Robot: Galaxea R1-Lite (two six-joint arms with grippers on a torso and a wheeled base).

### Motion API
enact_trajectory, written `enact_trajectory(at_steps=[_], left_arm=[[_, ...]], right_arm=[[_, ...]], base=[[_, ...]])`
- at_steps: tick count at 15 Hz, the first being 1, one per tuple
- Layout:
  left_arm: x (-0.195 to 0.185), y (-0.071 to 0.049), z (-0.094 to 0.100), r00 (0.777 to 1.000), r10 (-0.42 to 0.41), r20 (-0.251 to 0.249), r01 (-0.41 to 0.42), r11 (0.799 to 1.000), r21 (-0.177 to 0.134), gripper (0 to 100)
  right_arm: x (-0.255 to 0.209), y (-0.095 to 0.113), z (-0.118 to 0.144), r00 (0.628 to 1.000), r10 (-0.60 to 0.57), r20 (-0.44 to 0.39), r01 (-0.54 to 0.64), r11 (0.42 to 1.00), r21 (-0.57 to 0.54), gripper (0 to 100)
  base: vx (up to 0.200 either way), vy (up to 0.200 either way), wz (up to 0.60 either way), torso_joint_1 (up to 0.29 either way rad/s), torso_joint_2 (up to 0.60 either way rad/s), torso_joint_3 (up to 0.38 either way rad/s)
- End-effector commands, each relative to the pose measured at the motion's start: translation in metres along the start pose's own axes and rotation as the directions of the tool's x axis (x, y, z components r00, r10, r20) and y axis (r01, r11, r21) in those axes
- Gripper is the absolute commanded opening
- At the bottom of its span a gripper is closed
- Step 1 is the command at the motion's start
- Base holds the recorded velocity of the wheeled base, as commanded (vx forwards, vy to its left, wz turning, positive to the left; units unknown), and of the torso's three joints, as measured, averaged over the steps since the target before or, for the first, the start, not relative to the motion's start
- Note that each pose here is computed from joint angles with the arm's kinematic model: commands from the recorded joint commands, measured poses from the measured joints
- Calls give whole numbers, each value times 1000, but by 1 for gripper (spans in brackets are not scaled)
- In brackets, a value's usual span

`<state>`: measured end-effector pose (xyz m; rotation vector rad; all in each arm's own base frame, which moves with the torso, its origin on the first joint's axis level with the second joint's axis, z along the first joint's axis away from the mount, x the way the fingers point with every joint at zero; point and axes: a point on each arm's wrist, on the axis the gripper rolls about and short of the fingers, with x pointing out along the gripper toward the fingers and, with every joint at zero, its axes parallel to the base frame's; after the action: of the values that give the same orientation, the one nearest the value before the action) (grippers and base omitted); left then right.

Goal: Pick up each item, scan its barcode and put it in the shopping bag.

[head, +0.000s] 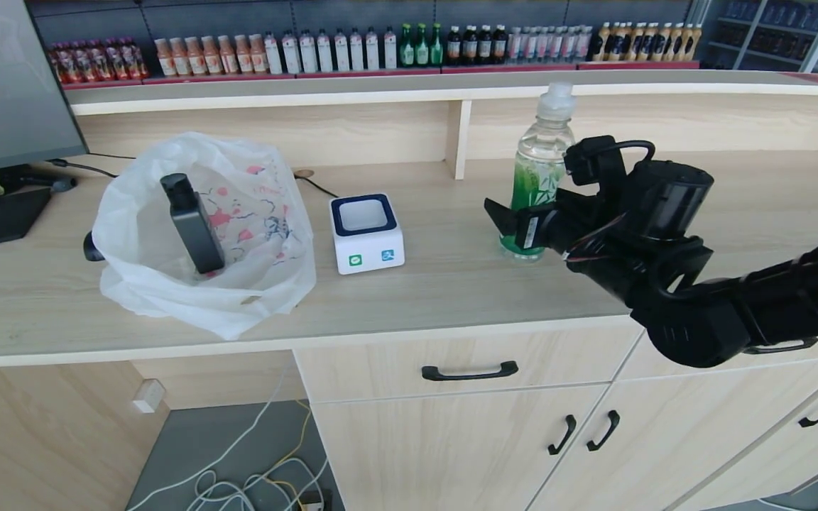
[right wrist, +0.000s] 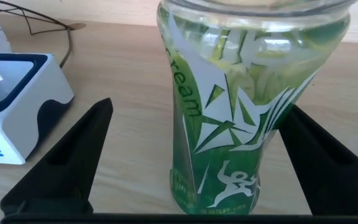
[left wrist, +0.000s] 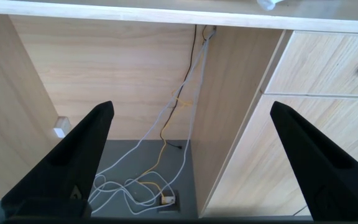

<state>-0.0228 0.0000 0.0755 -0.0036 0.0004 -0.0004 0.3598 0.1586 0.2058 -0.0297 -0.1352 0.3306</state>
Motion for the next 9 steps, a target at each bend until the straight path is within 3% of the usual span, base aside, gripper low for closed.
enact_trajectory(at_steps=[1, 9], left_arm=[[0, 0, 0, 1000, 0, 0, 0, 1000, -1, 100], [0, 0, 0, 1000, 0, 0, 0, 1000, -1, 100]], right_arm=[[10, -7, -11, 1000, -15, -12, 15, 1000, -4, 100], [23, -12, -7, 998, -39, 54, 38, 999, 14, 100]], base=[[0, 0, 0, 0, 0, 0], [0, 0, 0, 0, 0, 0]])
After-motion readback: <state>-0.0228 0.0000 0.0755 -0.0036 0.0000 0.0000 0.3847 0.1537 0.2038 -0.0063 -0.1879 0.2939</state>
